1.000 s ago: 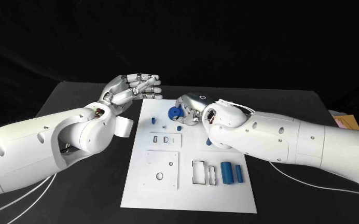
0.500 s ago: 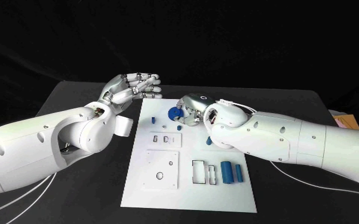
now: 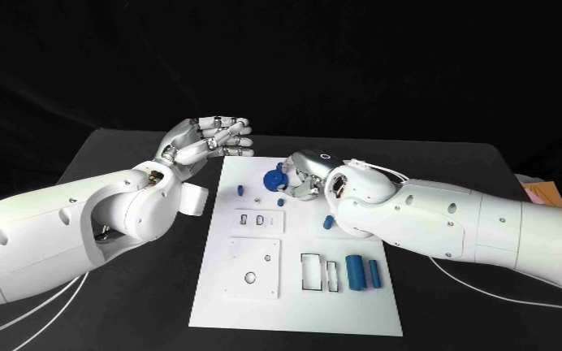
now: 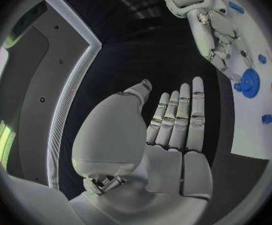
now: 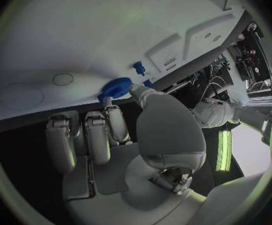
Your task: Assemble the parts on the task board
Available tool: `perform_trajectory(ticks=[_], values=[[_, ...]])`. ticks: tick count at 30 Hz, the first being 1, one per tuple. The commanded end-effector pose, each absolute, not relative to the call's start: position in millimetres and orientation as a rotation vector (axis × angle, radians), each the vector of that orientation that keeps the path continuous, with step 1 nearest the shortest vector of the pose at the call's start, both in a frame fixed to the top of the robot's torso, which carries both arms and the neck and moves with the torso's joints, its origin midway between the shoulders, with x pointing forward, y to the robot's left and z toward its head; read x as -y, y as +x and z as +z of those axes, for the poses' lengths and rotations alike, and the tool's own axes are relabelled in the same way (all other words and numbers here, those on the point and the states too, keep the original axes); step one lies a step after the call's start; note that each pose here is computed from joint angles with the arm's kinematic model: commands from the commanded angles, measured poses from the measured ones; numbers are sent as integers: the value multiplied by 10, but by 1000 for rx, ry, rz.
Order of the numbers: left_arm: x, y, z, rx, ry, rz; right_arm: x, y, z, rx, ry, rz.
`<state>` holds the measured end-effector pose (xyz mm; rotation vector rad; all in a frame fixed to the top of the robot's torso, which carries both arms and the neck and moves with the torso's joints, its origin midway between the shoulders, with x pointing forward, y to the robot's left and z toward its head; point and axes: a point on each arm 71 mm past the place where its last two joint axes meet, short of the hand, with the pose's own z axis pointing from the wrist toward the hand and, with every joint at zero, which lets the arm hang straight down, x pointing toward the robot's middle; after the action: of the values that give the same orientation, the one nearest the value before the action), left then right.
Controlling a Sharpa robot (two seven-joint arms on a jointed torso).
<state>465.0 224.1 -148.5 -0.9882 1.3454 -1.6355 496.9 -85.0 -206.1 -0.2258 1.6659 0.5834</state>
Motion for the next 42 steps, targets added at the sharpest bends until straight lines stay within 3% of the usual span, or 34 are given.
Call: perform_trajectory(ticks=[1, 12, 22, 32, 42], values=[[-2240, 4651, -1472, -1338, -985, -1646, 884, 4940, -2001, -1593, -203, 614], [-2300, 4684, -1486, -1331, -994, -1629, 1313, 4794, -1692, -1434, -48, 814], [-2332, 4710, -1508, -1330, -1000, -1622, 2023, 4697, -1662, -1582, 0, 894], [-2348, 4726, -1531, -1334, -1005, -1616, 2731, 4746, -1741, -1575, 85, 785], [-2368, 4733, -1542, -1335, -1008, -1611, 2959, 4773, -2021, -1642, 139, 686]])
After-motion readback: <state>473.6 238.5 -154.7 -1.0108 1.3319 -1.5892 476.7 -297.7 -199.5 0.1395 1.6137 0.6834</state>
